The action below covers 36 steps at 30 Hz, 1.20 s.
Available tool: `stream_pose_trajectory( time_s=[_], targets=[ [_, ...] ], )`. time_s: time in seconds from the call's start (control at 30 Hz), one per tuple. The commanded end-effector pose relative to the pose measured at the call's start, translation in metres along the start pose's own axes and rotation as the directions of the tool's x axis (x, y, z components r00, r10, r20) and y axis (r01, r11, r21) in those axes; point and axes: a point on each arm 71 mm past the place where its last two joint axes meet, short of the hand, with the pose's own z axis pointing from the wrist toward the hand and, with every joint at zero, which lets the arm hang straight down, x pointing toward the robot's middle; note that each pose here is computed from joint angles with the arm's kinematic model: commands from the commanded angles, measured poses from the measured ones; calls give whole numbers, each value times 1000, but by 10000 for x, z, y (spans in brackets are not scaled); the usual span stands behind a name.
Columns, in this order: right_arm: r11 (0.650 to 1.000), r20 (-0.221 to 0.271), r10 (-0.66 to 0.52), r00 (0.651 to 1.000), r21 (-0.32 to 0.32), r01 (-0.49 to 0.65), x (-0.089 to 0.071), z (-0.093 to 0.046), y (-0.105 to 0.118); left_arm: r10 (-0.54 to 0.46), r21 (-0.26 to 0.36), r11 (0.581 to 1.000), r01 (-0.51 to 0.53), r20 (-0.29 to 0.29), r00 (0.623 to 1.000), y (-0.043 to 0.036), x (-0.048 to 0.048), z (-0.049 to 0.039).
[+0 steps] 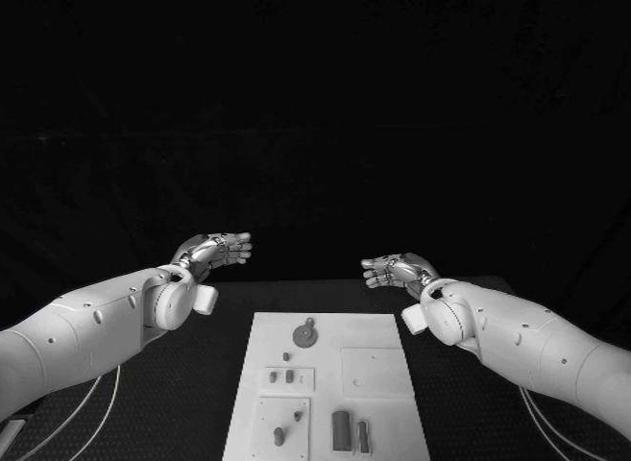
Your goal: Assemble the parts on the task board
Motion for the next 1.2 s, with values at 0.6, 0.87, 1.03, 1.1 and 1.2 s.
stream_pose_trajectory(
  time_s=[0.6, 0.87, 1.03, 1.1, 1.2],
  targets=[
    [990, 86, 107, 990, -104, -98, 201, -290, 127, -38, 27, 999, 36, 68, 997, 179, 483, -307],
    [973, 169, 191, 967, -158, -165, 402, -673, 237, -57, 54, 997, 49, 139, 989, 189, 894, -694],
    [967, 210, 224, 952, -169, -190, 501, -901, 289, -61, 66, 997, 51, 171, 983, 154, 1062, -895],
    [966, 221, 230, 948, -171, -195, 526, -963, 302, -62, 69, 996, 51, 178, 982, 142, 1100, -945],
    [965, 233, 237, 943, -171, -201, 556, -1038, 318, -63, 72, 996, 50, 186, 980, 128, 1140, -1000]
  ],
)
